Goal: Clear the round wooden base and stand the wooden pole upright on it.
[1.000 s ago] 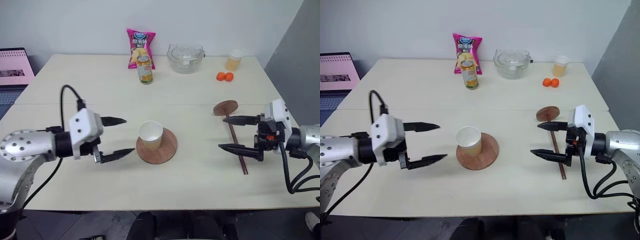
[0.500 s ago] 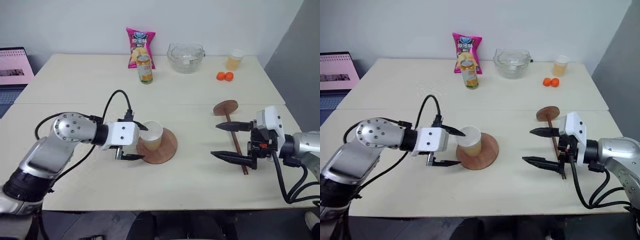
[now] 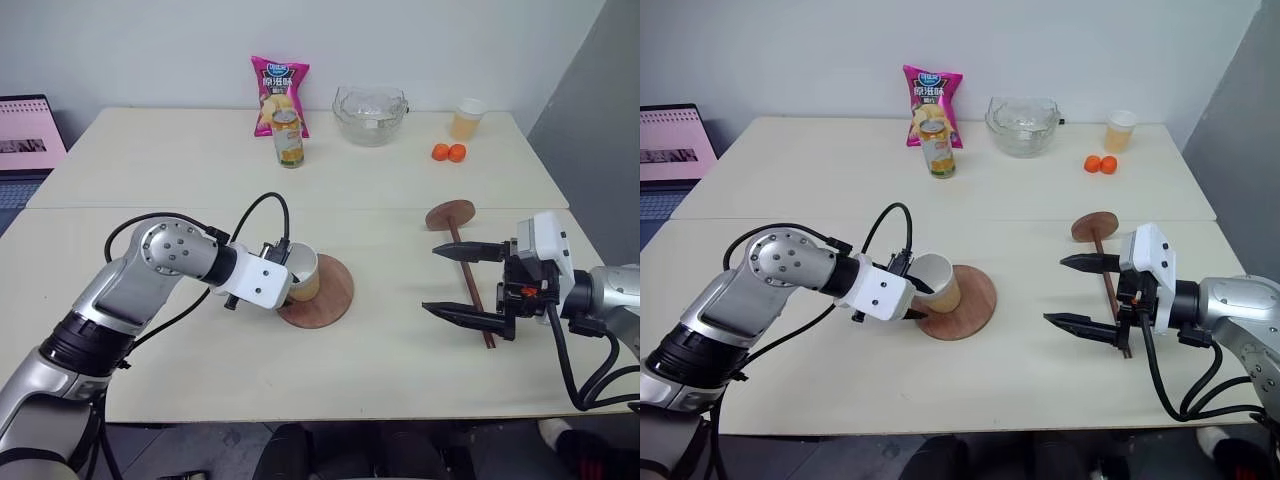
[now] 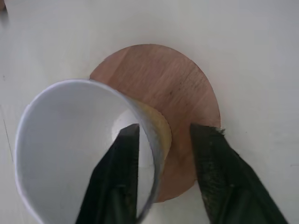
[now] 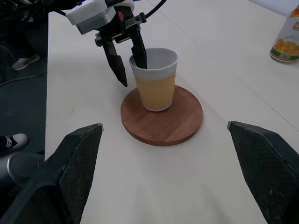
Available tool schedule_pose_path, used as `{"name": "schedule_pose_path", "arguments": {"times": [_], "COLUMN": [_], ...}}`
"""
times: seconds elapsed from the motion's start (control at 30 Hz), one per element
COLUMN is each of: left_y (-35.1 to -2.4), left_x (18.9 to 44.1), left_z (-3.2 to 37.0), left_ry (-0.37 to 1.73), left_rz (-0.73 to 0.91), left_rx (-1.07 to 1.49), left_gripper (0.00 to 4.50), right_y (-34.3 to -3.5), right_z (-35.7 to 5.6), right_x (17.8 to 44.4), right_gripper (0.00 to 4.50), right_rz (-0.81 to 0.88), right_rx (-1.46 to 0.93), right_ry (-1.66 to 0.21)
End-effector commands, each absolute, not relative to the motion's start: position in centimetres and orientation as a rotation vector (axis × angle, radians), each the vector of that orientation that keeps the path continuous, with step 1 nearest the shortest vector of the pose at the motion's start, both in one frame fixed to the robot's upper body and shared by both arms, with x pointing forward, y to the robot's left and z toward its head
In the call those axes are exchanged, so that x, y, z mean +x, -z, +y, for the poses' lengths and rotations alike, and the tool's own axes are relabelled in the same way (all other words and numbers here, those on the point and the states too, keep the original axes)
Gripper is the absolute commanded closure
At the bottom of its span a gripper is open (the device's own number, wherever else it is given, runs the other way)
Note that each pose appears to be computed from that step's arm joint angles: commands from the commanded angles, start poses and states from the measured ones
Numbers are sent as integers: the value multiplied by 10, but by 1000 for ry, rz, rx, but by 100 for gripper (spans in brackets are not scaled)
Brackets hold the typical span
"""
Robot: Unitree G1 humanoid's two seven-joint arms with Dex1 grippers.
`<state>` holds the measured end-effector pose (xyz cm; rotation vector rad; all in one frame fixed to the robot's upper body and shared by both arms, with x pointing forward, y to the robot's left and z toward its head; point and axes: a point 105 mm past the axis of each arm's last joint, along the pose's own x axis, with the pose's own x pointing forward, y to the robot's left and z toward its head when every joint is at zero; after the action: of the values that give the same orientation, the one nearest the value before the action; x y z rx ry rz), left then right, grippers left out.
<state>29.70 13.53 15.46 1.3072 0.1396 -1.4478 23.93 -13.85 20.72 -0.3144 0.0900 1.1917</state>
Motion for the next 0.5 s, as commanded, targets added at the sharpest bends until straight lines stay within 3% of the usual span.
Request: {"name": "schedule_pose_path", "arguments": {"times": [0.03, 0.17, 0.5], "left_y": [-162, -162, -184], "left_x": [300, 301, 305], "left_z": [134, 134, 169], "left_ry": [1441, 1436, 1280], "left_rz": [100, 91, 178], "left_rx": [1363, 1347, 1210], "left_gripper": [378, 445, 445], "right_y": [-217, -215, -217], "right_z": [-136, -135, -123], "right_x": [234, 234, 231], "right_gripper": [0, 0, 0], "right_rz": [47, 58, 58], "right_rx": [-351, -369, -417], "right_ry": [-1214, -1237, -1381]}}
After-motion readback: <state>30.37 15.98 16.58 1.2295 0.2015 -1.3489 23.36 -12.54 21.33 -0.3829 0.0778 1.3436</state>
